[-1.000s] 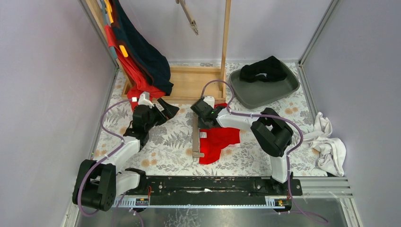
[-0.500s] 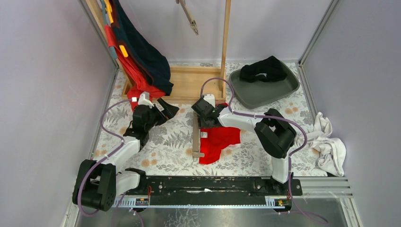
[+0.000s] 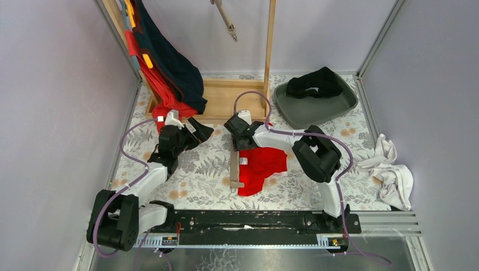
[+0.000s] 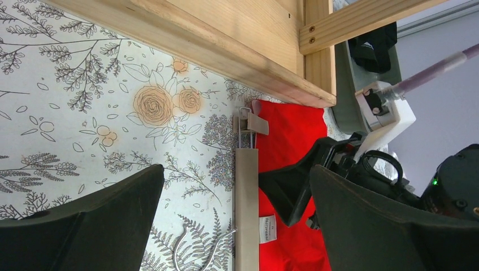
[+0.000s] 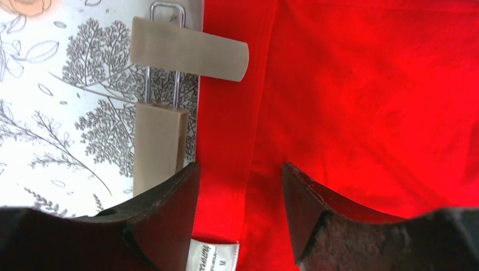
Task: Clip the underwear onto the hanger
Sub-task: Pick up the hanger at the center of the board.
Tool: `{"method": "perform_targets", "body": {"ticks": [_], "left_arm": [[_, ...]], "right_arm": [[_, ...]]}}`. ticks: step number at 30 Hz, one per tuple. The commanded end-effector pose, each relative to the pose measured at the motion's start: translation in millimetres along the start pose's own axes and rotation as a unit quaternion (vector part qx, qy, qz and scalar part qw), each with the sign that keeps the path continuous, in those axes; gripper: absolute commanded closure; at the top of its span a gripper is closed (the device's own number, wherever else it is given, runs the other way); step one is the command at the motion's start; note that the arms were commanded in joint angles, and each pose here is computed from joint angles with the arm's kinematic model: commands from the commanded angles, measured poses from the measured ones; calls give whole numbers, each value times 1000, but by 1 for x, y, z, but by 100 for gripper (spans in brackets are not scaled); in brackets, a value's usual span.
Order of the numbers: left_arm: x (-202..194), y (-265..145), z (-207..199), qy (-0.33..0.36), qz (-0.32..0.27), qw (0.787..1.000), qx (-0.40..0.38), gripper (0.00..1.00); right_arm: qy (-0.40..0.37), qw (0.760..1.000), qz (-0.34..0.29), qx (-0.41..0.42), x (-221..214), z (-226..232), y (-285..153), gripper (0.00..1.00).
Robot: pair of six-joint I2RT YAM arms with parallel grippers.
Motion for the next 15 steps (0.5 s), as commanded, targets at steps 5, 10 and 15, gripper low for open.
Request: {"method": "perform_targets", "body": {"ticks": [5, 10, 15], "left_arm": [[10, 2, 0, 14, -15, 1000, 6, 0], [9, 3, 1, 13, -12, 1000, 6, 0], [8, 4, 2, 14, -12, 1000, 11, 0]], "right_arm": [[26, 999, 15, 16, 6, -6, 6, 35], [28, 998, 47, 33, -4, -7, 16, 46], [30, 996, 63, 47, -10, -6, 18, 84]]}}
Point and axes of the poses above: each gripper's point midway between its finger pads, its own y axis out along the fingers, its own z axis along the line the jaws close on, x = y × z, the point moved 6 cm from there along -y, back along the fingers, and after that the axes turned 7 degrees about y, right-handed, at the moved point
